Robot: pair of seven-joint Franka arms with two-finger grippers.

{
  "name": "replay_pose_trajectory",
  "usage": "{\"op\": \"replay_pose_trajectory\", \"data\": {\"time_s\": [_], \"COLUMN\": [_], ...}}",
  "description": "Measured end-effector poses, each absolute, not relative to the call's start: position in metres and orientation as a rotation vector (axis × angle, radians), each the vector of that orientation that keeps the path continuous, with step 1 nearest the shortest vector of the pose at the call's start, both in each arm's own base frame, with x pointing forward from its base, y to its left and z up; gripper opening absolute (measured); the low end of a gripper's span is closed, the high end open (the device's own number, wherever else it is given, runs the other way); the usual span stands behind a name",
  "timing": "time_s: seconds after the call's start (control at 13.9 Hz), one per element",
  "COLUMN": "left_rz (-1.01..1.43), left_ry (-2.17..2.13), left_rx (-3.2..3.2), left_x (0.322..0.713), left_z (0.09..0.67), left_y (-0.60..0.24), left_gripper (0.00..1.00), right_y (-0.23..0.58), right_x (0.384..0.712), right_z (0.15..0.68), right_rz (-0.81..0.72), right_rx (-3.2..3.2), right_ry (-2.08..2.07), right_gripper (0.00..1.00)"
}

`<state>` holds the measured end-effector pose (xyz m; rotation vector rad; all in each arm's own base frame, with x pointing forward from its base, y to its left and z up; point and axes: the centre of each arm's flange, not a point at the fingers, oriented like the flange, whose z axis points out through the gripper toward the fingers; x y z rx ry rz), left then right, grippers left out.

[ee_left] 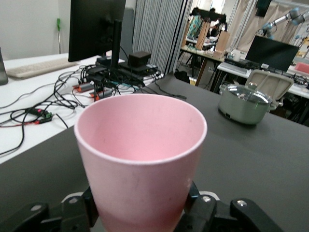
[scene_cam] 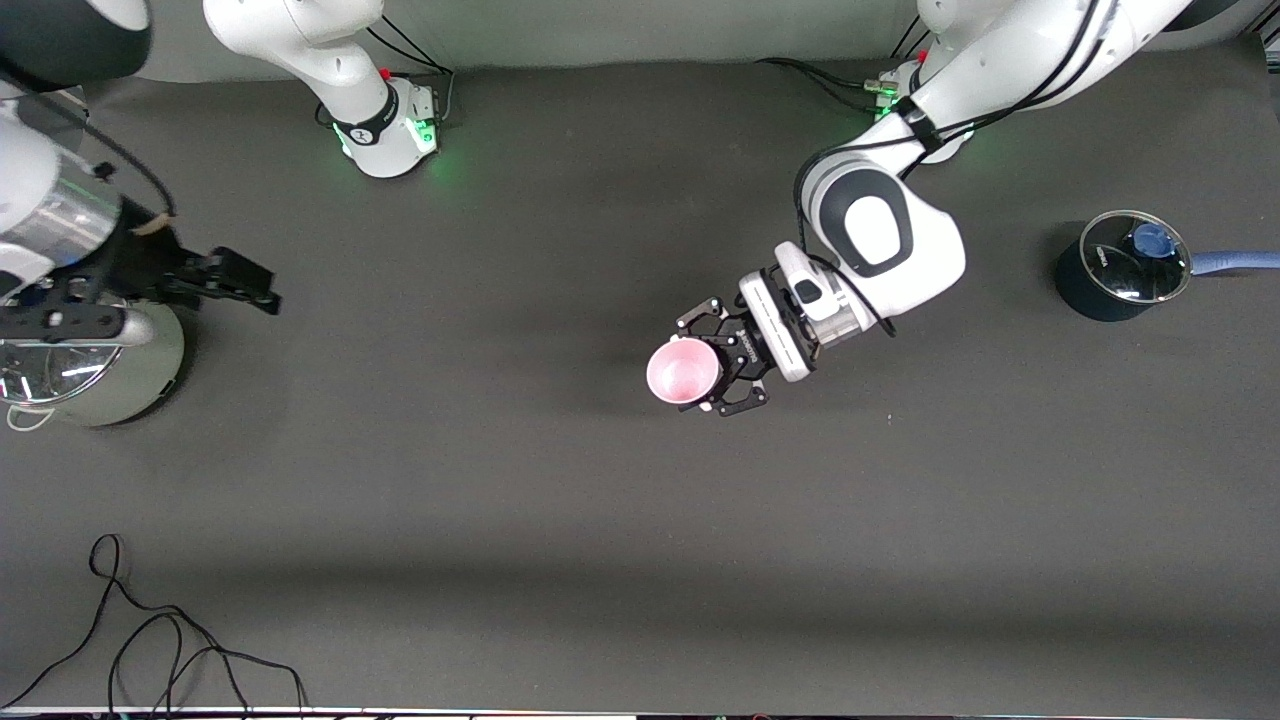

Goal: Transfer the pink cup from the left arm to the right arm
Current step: 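Carry the cup to mid-table while the right gripper reaches toward it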

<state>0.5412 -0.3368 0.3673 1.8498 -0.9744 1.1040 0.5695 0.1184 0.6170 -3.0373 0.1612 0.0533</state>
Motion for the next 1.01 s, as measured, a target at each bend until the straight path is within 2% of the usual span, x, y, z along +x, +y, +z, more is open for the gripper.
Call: {"op": "replay_pose_trajectory", "data": {"time_s": [0.29, 0.58, 1.01], "left_rz": [1.104, 1.086, 1.076], "left_ry": [-0.963, -0.970, -0.977], "left_rx": [1.837, 1.840, 1.842], "left_x": [0.537, 0.531, 0.529], "left_z": [0.374, 0.368, 0.363], "left_y": [-0.333, -0.335, -0.335], "left_gripper": [0.67, 0.67, 0.67], "right_y": [0.202, 0.278, 0.371], "right_x": [0.580, 0.591, 0.572], "right_z": [0.609, 0.607, 0.597], "right_rz": [0.058, -0.009, -0.041], "right_rx": [-2.998, -2.941, -2.968], "right_ry": [0.349, 0.509, 0.290], "right_gripper": [1.00, 1.00, 1.00]}}
